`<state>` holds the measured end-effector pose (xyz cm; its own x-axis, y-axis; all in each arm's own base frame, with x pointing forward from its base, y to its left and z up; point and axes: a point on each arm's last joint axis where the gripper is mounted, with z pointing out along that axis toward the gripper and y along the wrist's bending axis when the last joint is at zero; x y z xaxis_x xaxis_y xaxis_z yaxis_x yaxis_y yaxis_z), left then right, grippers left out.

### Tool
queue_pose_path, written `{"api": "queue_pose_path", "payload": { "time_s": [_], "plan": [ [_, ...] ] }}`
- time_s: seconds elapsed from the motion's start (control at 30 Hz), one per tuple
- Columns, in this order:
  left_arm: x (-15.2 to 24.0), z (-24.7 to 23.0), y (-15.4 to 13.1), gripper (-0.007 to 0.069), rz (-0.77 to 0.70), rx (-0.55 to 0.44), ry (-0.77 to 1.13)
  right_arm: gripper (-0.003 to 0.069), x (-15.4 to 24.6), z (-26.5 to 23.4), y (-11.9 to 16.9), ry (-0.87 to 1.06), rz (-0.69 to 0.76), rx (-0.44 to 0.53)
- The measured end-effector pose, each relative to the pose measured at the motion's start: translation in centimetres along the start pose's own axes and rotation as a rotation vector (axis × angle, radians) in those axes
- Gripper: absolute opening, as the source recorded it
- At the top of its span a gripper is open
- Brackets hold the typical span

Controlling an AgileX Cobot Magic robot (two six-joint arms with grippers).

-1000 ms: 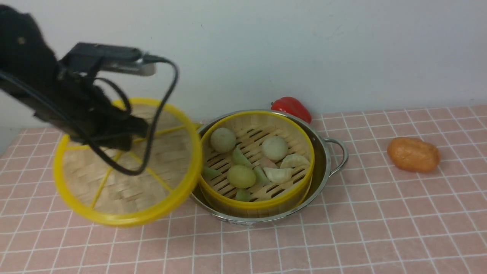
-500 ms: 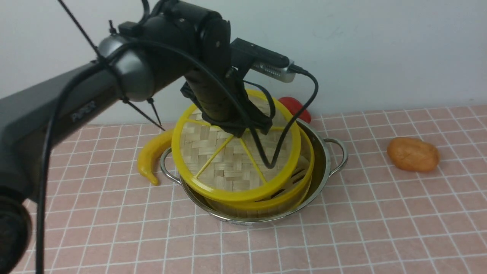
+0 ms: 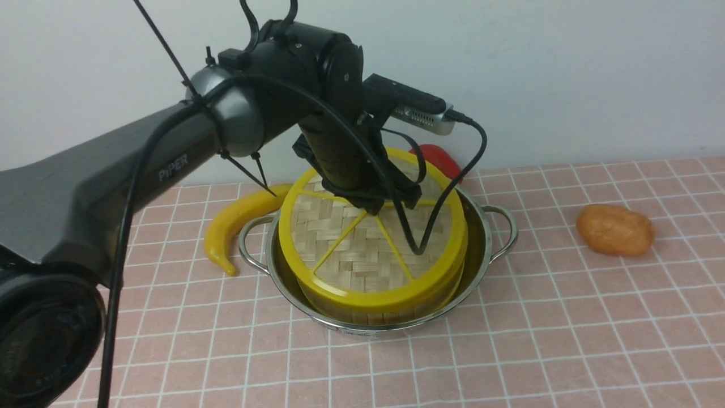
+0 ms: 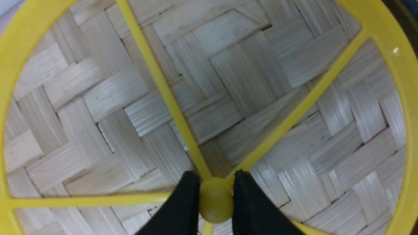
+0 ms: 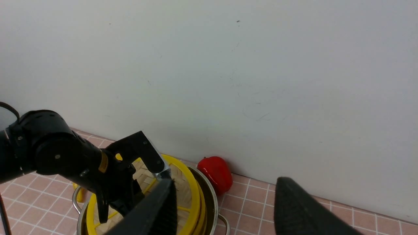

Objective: Place the steamer in the pot on the pink tablecloth, and put the lid on the steamer.
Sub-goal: 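Place the yellow bamboo steamer lid onto the steamer in the pot with the left gripper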

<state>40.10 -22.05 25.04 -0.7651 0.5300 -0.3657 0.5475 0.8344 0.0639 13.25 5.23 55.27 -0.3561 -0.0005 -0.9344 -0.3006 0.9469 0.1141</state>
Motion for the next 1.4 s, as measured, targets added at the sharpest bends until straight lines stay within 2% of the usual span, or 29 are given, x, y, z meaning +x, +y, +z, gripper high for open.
{"api": "queue_pose_path", "payload": {
  "time_s": [1.4],
  "plan": [
    [-0.3,2.3,-0.1,0.0121,-0.001,0.006,0.001,0.0407,0.0,0.0,0.0,0.000,0.001,0.000]
  ]
}}
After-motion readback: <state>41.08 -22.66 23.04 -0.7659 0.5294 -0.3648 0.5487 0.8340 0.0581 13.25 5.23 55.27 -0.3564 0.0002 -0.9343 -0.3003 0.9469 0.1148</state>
